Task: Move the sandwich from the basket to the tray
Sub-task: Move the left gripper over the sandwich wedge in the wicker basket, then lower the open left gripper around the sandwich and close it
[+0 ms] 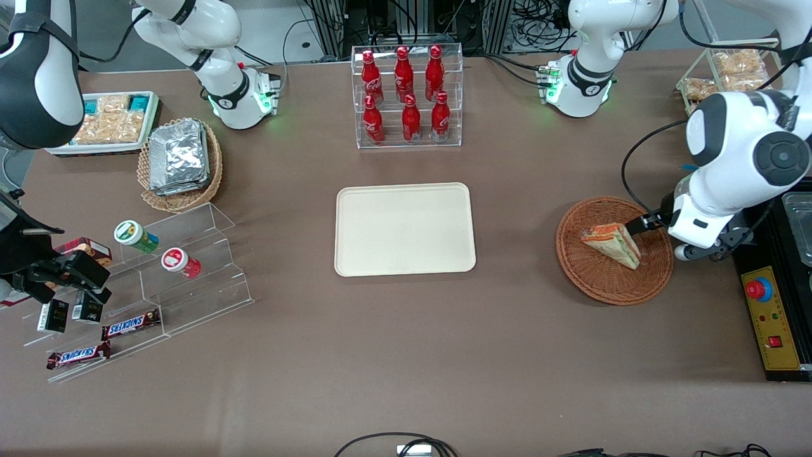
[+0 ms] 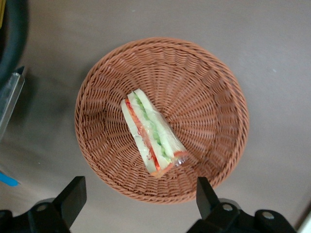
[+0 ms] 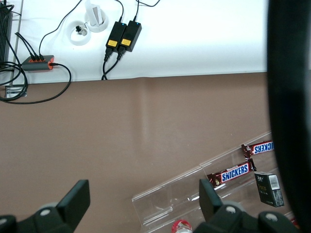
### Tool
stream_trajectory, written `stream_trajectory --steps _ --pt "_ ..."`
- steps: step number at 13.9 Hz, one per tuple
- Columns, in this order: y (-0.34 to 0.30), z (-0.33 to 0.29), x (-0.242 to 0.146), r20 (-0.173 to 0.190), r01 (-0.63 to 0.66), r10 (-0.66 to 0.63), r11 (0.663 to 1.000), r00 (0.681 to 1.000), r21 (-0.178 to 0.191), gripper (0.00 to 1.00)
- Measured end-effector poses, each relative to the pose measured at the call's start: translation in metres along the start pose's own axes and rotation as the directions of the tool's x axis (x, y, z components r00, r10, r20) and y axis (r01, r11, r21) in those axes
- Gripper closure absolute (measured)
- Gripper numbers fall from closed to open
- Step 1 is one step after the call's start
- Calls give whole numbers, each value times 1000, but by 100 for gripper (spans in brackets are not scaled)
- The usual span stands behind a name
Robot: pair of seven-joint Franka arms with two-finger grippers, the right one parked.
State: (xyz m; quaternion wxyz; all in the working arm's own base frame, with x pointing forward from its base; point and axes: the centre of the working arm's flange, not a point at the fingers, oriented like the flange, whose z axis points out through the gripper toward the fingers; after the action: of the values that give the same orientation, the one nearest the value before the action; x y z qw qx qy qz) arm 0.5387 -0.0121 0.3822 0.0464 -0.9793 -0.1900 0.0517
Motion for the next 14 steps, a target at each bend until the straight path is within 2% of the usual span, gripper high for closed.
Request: stream_trajectory --steps 2,7,9,14 --pt "1 22 -2 -16 92 -92 996 996 18 0" --pt "9 61 -2 -3 265 -266 964 964 31 0" --pt "11 71 0 -13 324 -324 945 946 39 0" --pt "19 106 -7 -23 410 -409 912 912 28 0"
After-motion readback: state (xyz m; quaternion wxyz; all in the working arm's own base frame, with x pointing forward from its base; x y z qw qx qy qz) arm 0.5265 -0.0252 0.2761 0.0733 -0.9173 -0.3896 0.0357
